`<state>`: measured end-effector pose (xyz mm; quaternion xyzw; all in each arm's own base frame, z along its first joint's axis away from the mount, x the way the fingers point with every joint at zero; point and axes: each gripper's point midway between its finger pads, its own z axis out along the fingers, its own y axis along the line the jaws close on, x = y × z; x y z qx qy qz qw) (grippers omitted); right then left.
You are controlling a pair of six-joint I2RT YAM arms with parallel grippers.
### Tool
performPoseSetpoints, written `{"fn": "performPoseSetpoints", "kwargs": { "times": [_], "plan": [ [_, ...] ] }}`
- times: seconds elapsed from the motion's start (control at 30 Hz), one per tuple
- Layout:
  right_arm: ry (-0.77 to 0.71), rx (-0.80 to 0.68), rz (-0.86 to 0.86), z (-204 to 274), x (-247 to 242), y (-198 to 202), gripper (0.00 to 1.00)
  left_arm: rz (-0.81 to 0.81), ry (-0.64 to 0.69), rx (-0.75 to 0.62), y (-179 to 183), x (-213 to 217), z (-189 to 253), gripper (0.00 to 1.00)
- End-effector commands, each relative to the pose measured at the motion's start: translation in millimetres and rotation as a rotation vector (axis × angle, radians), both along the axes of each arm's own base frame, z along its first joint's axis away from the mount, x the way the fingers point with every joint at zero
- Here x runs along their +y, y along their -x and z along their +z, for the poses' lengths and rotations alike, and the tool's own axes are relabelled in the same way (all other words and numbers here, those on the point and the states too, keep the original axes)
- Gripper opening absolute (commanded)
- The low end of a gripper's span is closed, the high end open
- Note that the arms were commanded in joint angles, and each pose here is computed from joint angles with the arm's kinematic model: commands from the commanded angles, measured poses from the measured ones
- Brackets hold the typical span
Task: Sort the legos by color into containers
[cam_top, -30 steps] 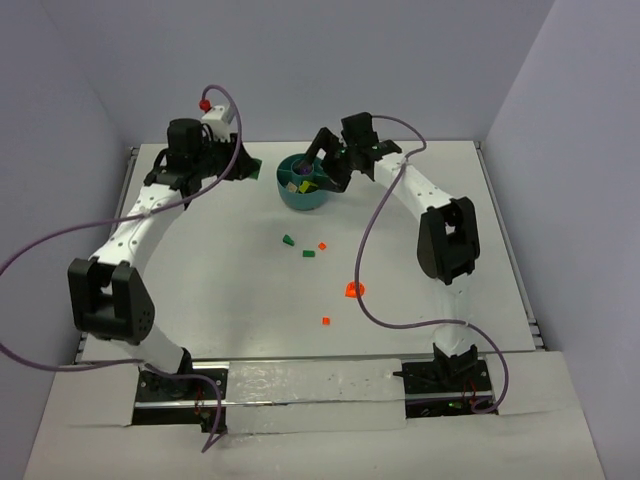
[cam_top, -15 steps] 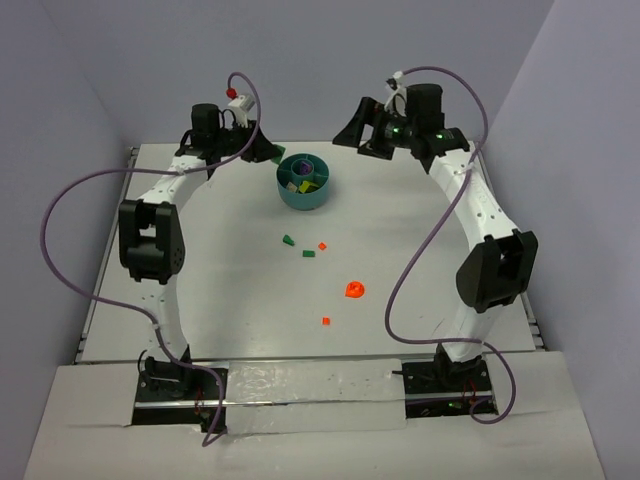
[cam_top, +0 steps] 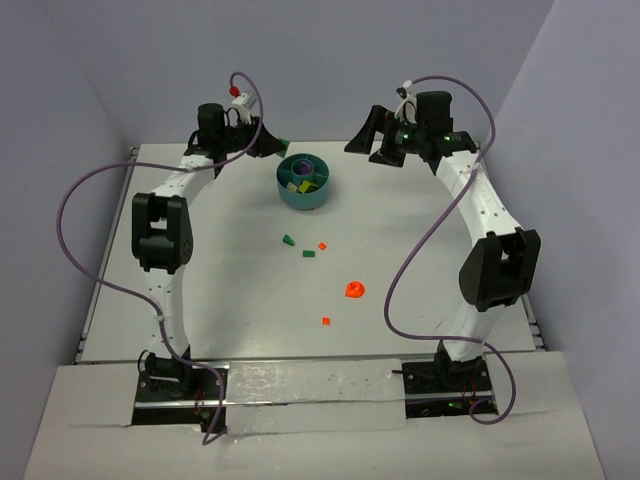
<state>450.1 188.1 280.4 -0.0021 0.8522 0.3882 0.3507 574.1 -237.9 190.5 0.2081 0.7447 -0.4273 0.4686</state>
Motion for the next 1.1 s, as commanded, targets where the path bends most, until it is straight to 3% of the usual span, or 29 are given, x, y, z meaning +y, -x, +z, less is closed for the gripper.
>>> {"fn": "performPoseSetpoints", "kwargs": {
  "times": [0.0, 0.27, 1.07],
  "plan": [
    [-0.006, -0.048, 0.025, 12.9, 3.8, 1.8, 1.0, -0.017, 0.046, -0.092, -14.8, -3.6, 25.2, 0.24],
    [-0.007, -0.04, 0.022, 8.9, 3.3, 0.8, 1.0, -0.021, 0.067, -0.055, -21.1, -6.7, 12.4, 0.24],
    [-0.027, -0.005, 0.027, -0.8, 4.1, 0.0, 1.0, -0.036, 0.068, 0.016, -18.3, -22.0, -13.7, 0.47]
  ]
}}
